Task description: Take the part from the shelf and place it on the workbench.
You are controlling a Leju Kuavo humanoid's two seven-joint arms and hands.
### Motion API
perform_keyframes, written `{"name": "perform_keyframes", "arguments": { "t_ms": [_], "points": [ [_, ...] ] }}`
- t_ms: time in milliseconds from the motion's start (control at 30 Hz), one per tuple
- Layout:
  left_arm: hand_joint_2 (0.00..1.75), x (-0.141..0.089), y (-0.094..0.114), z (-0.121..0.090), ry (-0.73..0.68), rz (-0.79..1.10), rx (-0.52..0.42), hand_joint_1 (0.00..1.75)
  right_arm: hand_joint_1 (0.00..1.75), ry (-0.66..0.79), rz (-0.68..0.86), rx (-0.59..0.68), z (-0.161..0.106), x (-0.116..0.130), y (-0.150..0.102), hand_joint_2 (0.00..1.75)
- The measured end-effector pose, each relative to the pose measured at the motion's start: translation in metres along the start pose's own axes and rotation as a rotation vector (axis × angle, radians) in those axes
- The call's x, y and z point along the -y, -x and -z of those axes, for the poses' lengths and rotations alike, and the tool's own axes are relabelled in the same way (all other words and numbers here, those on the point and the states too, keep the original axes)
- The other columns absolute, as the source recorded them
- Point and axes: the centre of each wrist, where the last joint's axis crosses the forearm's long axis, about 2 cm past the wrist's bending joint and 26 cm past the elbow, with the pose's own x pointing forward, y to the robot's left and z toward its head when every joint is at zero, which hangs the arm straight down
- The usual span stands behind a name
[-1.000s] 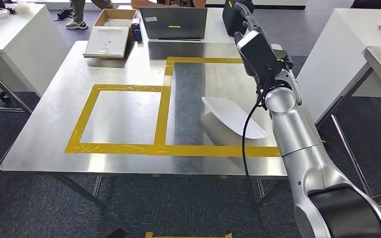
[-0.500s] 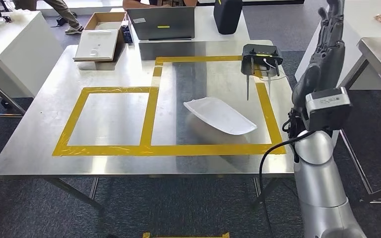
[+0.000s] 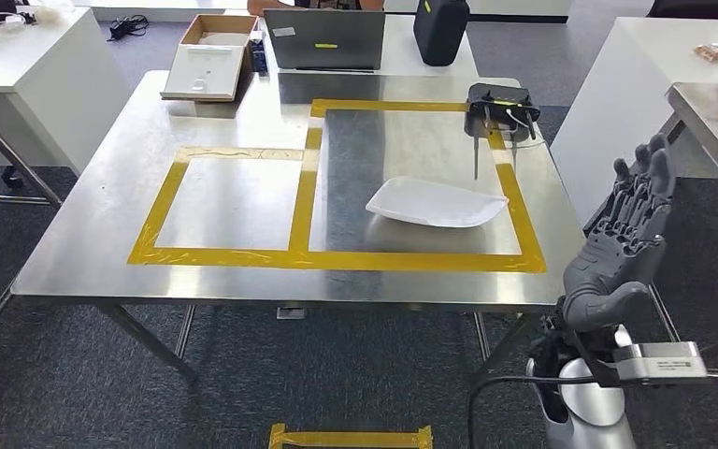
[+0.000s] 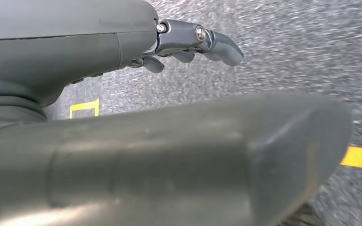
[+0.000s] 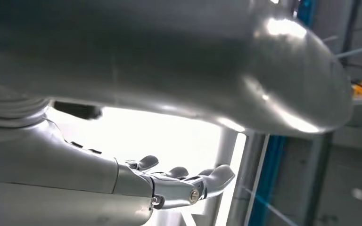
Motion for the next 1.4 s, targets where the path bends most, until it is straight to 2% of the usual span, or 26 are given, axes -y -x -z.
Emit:
{"name": "perform_keyframes", "arguments": {
  "t_ms": [333,700,900,1167,1267,1333,1400],
  "points": [
    [0.00,0.002,0.005,-0.001,0.013,0.009,0.003,0.00,0.00,0.003,0.080,-0.159,-0.048,0.002,-0.007,0.00],
    [0.00,0.003,0.008,-0.001,0.011,0.036,0.023,0.00,0.00,-0.073,0.029,-0.410,-0.117,-0.001,-0.010,0.00],
    [0.00,0.004,0.008,-0.001,0.007,0.048,0.024,0.00,0.00,-0.083,0.004,-0.475,-0.132,0.002,-0.011,0.00],
    [0.00,0.005,0.002,-0.002,-0.002,0.181,0.039,0.00,0.00,-0.044,-0.103,-0.701,-0.168,0.024,0.002,0.00],
    [0.00,0.007,-0.006,-0.002,-0.002,0.229,0.063,0.00,0.00,-0.035,-0.210,-0.767,-0.176,0.038,0.006,0.00],
    [0.00,0.009,-0.012,-0.003,-0.004,0.238,0.071,0.00,0.00,-0.100,-0.344,-0.889,-0.186,0.045,0.019,0.00],
    [0.00,0.010,-0.016,-0.004,-0.010,0.235,0.071,0.00,0.00,-0.228,-0.479,-1.090,-0.206,0.050,0.040,0.00]
  ]
}}
